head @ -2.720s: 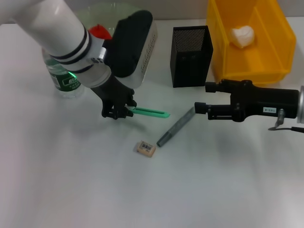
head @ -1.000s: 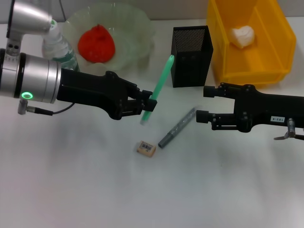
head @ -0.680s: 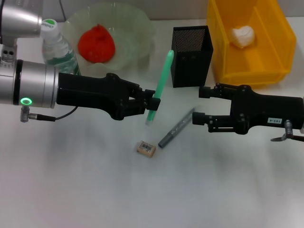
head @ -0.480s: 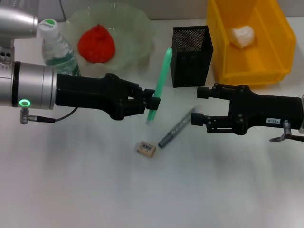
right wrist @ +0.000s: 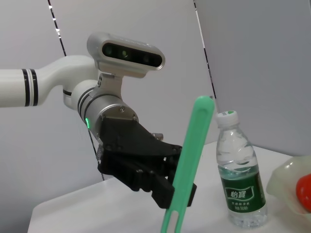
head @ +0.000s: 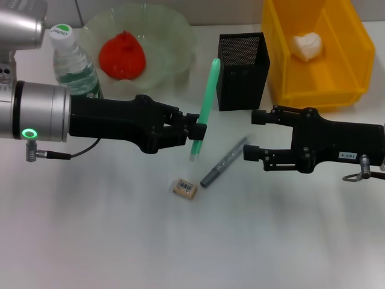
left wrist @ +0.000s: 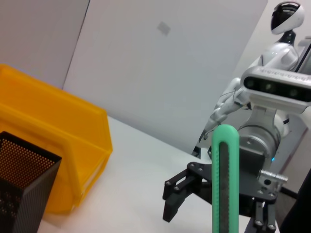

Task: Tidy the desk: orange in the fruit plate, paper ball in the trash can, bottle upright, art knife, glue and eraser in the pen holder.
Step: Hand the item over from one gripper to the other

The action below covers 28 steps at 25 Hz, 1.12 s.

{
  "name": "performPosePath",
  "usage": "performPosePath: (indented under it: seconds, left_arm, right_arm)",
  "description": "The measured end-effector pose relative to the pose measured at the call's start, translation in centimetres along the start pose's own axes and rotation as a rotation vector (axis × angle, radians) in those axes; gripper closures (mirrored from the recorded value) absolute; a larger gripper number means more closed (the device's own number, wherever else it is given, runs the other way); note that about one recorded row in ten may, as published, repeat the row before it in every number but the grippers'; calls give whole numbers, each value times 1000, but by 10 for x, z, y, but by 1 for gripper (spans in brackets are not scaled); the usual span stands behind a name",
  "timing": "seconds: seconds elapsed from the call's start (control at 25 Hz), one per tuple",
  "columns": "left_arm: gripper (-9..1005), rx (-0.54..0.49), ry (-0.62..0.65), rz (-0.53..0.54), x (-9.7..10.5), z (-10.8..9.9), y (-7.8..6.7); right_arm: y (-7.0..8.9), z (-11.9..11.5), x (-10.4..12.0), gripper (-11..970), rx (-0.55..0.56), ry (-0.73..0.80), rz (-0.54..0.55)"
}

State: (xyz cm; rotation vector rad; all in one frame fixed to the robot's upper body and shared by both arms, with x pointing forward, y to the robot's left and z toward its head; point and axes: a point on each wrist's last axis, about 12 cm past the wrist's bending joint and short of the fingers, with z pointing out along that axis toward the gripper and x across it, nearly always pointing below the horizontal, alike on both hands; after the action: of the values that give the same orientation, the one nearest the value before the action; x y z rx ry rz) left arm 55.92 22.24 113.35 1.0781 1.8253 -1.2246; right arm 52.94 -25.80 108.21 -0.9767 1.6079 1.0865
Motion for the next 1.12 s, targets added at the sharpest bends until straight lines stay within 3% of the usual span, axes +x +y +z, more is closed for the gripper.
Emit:
performPosePath:
  seconds: [1.08, 1.12]
  left_arm:
    - [766, 10, -120, -90, 8, -15, -1]
    - [766, 3, -180, -142, 13, -18, 1]
  right_arm:
    - [3, 5, 3, 132, -14, -17, -88]
    - [3, 6, 3, 132, -13, -25, -95]
